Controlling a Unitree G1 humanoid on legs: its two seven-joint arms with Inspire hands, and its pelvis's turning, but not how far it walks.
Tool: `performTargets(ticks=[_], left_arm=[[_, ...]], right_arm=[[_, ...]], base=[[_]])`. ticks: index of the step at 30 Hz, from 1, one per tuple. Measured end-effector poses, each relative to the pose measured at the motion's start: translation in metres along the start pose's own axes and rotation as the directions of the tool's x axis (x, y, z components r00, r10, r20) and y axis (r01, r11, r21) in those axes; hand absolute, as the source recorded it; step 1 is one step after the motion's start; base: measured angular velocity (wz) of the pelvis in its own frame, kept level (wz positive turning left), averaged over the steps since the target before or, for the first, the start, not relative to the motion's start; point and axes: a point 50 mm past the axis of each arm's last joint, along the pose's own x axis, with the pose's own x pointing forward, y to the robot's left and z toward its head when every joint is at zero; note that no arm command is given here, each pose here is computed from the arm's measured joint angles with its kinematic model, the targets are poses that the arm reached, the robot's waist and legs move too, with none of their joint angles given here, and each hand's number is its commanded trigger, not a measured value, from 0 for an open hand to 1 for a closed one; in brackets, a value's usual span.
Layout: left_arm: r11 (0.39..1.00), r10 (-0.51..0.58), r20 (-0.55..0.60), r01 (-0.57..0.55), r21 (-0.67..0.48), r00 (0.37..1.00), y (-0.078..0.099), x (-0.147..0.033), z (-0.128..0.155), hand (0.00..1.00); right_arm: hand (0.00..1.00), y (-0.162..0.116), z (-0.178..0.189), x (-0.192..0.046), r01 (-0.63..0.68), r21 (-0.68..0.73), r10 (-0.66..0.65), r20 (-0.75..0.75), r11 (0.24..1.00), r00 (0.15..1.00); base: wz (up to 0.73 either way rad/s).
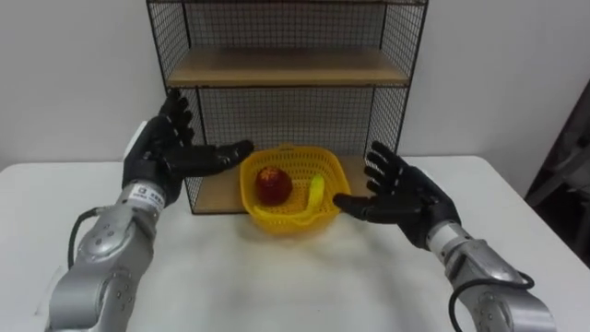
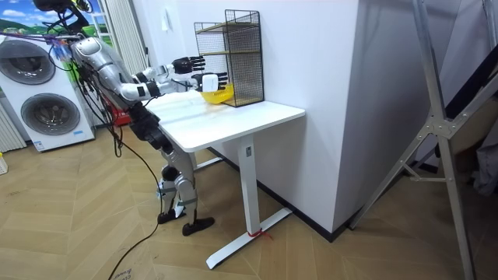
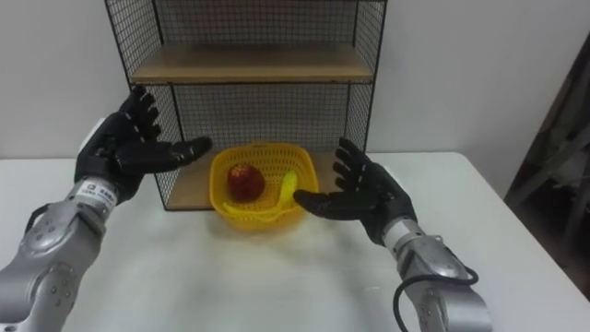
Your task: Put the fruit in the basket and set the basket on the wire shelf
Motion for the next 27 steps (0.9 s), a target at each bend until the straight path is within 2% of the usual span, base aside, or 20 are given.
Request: performTargets(ticks=[4, 8, 17, 21, 24, 27], left_arm=[[1.0, 0.006, -0.003, -0.006, 0.019, 1.0, 0.002, -0.013, -0.01, 0.0], [1.0, -0.016, -0.054, 0.016, 0.002, 0.998, 0.001, -0.025, -0.027, 0.0], [0.997, -0.067, -0.07, 0.064, -0.034, 0.995, -0.003, -0.042, -0.043, 0.0], [0.999, -0.036, -0.059, 0.036, -0.014, 0.998, 0.004, -0.057, -0.045, 0.0], [0.999, 0.002, -0.025, -0.001, 0.036, 1.0, 0.009, -0.067, -0.042, 0.0], [0.992, 0.11, 0.047, -0.113, 0.055, 0.993, 0.021, -0.081, -0.031, 0.0]], right_arm=[[0.0, 0.007, 0.005, -0.009, -0.028, -0.012, 0.029, 0.044, 1.0, 0.999], [0.0, 0.015, 0.007, -0.018, -0.068, -0.013, 0.069, 0.076, 0.998, 0.995], [0.0, 0.023, 0.009, -0.027, -0.079, 0.017, 0.076, 0.142, 0.997, 0.987], [0.0, 0.025, 0.018, -0.036, -0.069, 0.003, 0.066, 0.217, 0.998, 0.974], [0.0, 0.018, 0.022, -0.049, -0.003, 0.002, 0.002, 0.272, 1.0, 0.962], [0.0, 0.005, 0.023, -0.066, 0.08, 0.005, -0.078, 0.313, 0.997, 0.947]], base=[[-0.09], [-0.08], [-0.04], [-0.1], [0.0], [0.0]])
